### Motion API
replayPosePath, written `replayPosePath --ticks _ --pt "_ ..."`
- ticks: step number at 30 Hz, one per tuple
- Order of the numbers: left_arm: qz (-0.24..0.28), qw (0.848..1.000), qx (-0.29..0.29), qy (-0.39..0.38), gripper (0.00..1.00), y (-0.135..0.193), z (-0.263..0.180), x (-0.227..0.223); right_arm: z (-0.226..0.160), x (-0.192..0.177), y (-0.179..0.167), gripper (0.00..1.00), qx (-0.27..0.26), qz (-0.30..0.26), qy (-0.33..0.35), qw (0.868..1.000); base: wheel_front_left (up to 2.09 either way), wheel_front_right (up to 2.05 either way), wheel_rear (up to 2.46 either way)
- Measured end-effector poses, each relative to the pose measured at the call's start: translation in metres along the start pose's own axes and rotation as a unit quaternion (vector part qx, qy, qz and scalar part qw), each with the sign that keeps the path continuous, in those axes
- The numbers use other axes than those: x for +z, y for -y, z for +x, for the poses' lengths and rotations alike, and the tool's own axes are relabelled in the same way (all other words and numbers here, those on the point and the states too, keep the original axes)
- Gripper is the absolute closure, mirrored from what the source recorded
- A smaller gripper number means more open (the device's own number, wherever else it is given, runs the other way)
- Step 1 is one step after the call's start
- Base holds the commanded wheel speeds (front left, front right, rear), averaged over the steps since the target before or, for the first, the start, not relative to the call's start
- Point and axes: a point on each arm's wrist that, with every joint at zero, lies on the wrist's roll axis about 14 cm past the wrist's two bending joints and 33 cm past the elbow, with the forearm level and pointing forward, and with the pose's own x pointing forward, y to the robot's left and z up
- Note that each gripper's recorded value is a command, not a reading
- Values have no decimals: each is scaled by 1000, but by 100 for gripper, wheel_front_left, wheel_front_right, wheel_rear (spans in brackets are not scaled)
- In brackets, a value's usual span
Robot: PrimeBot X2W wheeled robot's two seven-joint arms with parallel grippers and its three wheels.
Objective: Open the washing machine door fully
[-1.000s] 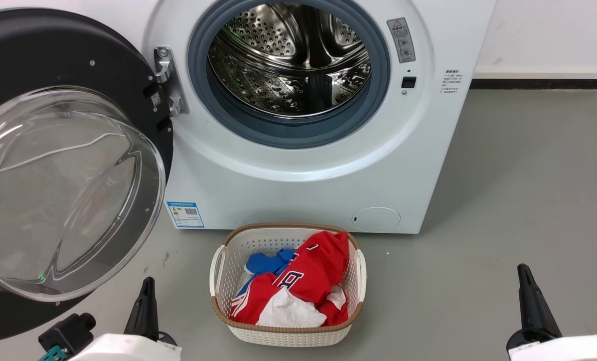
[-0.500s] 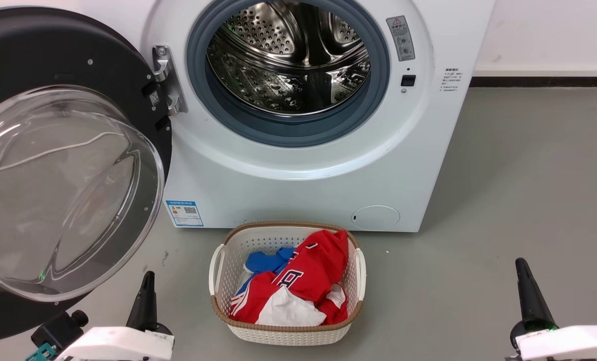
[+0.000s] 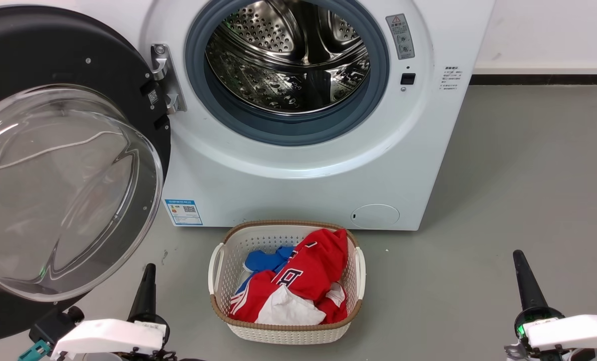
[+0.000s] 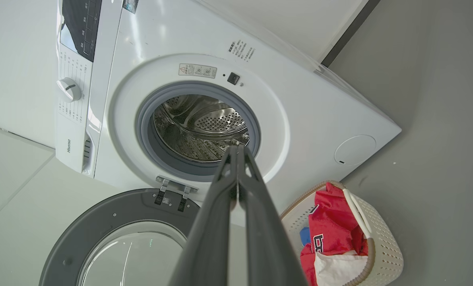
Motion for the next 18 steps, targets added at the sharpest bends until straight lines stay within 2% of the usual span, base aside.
replayPosePath --ticks 18 --pt "-95 995 -8 -8 100 5 7 0 7 -1 2 100 -5 87 -8 996 0 0 0"
